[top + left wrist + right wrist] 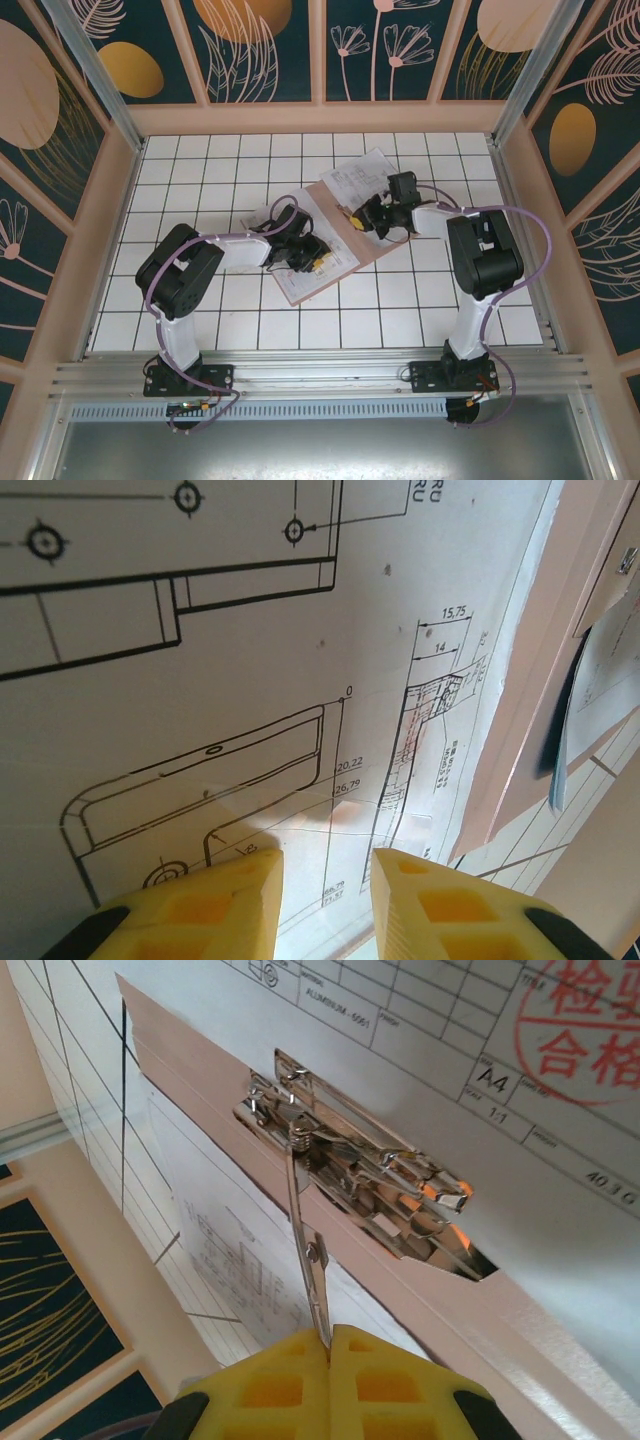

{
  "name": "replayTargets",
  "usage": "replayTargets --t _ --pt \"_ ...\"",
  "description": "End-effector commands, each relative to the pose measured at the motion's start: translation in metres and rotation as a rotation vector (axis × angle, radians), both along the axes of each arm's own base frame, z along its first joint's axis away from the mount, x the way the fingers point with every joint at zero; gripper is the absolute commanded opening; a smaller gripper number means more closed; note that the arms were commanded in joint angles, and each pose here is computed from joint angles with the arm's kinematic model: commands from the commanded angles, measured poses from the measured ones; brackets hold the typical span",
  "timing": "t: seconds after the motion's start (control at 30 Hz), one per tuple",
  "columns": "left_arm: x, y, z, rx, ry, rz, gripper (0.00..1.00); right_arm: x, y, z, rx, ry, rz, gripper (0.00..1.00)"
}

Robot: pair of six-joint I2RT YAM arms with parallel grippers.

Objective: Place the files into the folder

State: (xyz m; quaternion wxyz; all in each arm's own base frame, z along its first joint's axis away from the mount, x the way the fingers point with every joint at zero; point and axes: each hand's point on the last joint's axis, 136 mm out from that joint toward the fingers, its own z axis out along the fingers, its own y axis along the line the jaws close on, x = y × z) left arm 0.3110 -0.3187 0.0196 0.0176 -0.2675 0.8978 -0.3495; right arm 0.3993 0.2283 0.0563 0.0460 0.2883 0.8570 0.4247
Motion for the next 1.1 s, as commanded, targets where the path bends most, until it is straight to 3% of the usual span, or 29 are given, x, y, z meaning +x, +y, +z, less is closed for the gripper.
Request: replayTargets --t 0.0,0.43,1.07 --pt "-0.024 0.023 -0.029 0.104 0.098 0.015 0.31 -0.02 -0.022 -0.038 -0.075 0.078 -0.013 0.0" --pt "-0.027 0.029 -0.032 0.128 0.106 0.022 0.31 -0.046 -0.054 -0.084 -0.205 0.16 -0.036 0.0" --pt "-0.029 0.03 -0.034 0.134 0.11 0.023 0.31 -0.04 -0.071 -0.096 -0.346 0.206 -0.049 0.0"
